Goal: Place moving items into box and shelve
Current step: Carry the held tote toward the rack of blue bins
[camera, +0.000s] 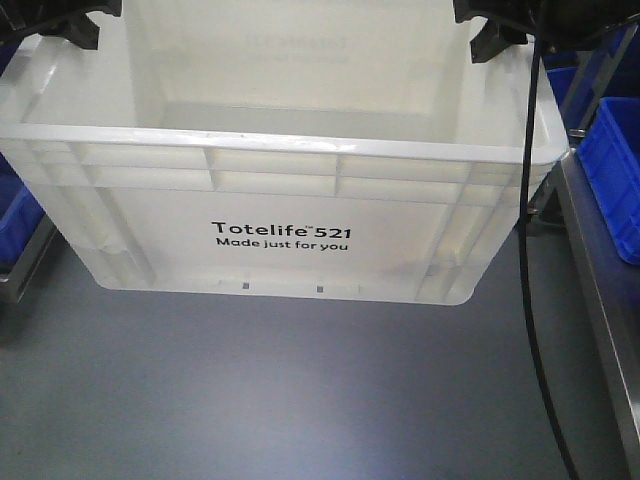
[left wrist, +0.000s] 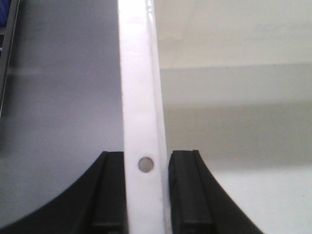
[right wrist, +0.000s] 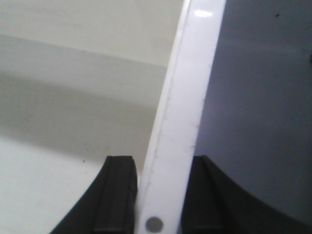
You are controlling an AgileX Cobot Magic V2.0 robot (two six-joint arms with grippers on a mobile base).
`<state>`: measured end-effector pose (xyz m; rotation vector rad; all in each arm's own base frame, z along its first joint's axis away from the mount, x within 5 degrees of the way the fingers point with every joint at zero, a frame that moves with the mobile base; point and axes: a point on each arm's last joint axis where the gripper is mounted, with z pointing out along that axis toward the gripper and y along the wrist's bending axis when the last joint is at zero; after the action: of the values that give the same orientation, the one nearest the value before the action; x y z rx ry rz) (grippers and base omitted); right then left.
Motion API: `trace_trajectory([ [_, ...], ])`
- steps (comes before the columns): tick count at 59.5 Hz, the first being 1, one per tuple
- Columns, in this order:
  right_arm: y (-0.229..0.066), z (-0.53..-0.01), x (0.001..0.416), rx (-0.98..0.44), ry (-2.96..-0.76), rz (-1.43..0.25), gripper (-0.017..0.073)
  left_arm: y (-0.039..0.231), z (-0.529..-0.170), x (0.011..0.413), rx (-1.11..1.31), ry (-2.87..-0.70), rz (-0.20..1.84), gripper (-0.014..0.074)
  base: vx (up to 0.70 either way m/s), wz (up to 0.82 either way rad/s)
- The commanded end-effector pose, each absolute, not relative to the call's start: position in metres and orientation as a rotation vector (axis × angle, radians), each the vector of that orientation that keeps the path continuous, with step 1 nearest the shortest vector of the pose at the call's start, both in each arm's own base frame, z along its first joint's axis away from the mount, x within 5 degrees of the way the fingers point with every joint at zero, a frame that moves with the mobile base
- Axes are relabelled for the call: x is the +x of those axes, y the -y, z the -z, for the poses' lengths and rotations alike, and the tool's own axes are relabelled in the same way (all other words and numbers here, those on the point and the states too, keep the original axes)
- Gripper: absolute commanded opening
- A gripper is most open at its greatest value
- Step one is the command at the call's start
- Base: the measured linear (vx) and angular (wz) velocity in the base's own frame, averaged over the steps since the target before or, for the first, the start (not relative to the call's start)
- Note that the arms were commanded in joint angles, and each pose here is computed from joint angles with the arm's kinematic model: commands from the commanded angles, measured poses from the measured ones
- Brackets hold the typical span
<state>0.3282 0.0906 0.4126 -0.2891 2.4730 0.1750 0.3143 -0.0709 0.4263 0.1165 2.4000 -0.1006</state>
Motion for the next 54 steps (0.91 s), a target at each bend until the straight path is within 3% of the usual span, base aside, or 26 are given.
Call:
trace_trajectory([
  [1,-0.0946,-0.4533,0.3139,-0.306,-2.253,-0.266,-0.0013,0.0734,-0.4666,0.3030,0.117,-2.165,0.186,-0.0013,0.40,-0.34],
  [54,-0.0945,-0.4533,0.3140,-0.306,-2.253,-0.264,-0.0013,0.0734,-0.4666,0.3030,0.117,-2.165,0.186,-0.0013,0.44,-0.23],
])
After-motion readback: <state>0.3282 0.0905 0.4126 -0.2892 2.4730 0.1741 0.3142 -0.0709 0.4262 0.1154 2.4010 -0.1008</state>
